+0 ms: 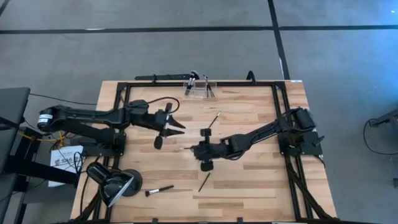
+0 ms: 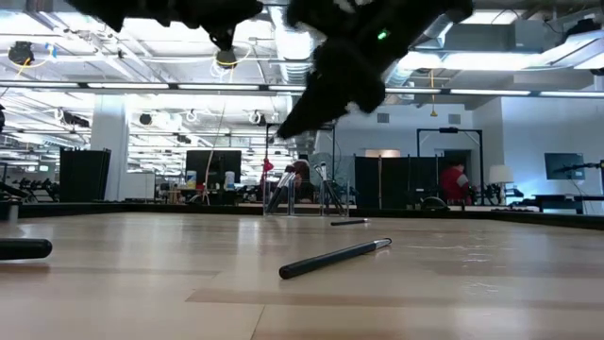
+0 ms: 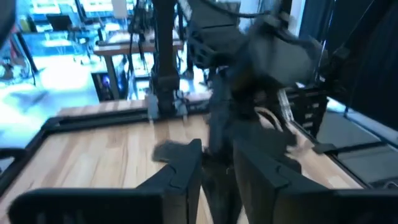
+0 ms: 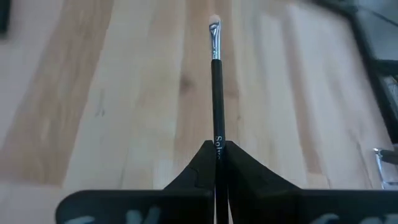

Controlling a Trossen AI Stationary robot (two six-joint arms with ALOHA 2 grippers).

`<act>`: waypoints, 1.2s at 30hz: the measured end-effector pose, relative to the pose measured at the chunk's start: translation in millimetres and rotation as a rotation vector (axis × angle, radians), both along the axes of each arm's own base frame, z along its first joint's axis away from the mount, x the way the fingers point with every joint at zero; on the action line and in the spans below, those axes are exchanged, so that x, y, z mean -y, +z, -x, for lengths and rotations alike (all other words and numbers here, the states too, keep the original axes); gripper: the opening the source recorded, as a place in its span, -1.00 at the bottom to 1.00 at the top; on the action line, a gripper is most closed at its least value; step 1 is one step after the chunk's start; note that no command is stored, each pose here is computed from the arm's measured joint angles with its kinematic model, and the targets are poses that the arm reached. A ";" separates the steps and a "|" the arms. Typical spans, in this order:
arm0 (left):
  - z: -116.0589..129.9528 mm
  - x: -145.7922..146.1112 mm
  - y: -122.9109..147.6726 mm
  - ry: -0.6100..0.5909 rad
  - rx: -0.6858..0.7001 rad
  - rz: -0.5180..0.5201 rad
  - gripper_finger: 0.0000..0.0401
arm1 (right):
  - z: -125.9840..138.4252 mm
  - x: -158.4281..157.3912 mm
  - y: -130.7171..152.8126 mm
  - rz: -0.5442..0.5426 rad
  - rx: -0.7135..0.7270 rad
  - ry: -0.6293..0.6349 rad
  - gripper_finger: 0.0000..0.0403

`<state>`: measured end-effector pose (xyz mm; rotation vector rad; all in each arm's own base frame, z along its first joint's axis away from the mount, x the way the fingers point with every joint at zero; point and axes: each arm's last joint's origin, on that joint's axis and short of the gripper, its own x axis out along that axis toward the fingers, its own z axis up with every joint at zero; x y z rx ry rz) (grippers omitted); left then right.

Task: Sort items
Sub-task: Put the eyeshadow brush into the right section of the transparent organizer

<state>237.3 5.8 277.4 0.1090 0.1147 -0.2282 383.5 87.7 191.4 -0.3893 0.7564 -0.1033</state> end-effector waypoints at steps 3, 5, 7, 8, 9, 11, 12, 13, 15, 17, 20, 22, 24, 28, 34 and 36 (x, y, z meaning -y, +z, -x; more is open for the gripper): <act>1.3 0.1 -11.1 -0.002 0.033 -0.001 -0.54 | 21.5 5.8 7.7 -0.066 0.106 -0.036 -0.97; 3.5 0.3 -17.8 -0.002 0.067 -0.003 -0.54 | 38.7 10.2 11.2 -0.100 0.203 -0.043 -0.97; 7.7 0.5 -23.4 -0.002 0.148 -0.008 -0.54 | 54.0 16.5 15.7 -0.137 0.344 -0.044 -0.97; 9.8 0.6 -25.2 -0.002 0.202 -0.011 -0.54 | 62.2 20.2 16.7 -0.158 0.420 -0.039 -0.97; 11.4 0.7 -26.1 -0.002 0.264 -0.017 -0.54 | 69.9 25.0 16.8 -0.177 0.492 -0.039 -0.97; 17.3 0.2 -28.4 0.001 0.369 -0.024 -0.54 | 82.3 35.7 13.2 -0.211 0.608 -0.042 -0.97; 19.4 -0.3 -28.4 0.001 0.418 -0.028 -0.54 | 88.7 41.3 9.7 -0.223 0.652 -0.054 -0.97; 21.3 -0.8 -28.6 0.005 0.453 -0.024 -0.54 | 92.6 46.0 8.4 -0.239 0.703 -0.060 -0.97; 24.6 -2.9 -30.8 0.014 0.478 -0.013 -0.54 | 100.2 54.9 5.8 -0.275 0.791 -0.064 -0.97; 22.5 -5.5 -33.9 0.037 0.463 0.001 -0.54 | 102.1 61.4 6.7 -0.319 0.866 -0.025 -0.96; 16.1 -10.3 -43.0 0.082 0.408 0.056 -0.52 | 97.9 66.2 12.7 -0.366 0.970 0.084 -0.96; 9.6 -11.8 -49.1 0.099 0.378 0.081 -0.45 | 91.3 66.8 15.2 -0.382 1.006 0.157 -0.96; 2.7 -12.9 -52.5 0.124 0.378 0.118 -0.36 | 80.4 66.3 15.6 -0.391 1.013 0.192 -0.96; -13.2 -13.2 -54.0 0.132 0.413 0.192 -0.17 | 54.2 63.0 6.5 -0.410 0.977 0.234 -0.96; -22.7 -5.4 -58.7 0.092 0.396 0.191 0.00 | 35.6 60.4 4.9 -0.433 0.979 0.276 -0.96; -22.0 -3.7 -57.3 0.063 0.399 0.189 0.02 | 36.8 61.5 6.2 -0.432 0.980 0.274 -0.96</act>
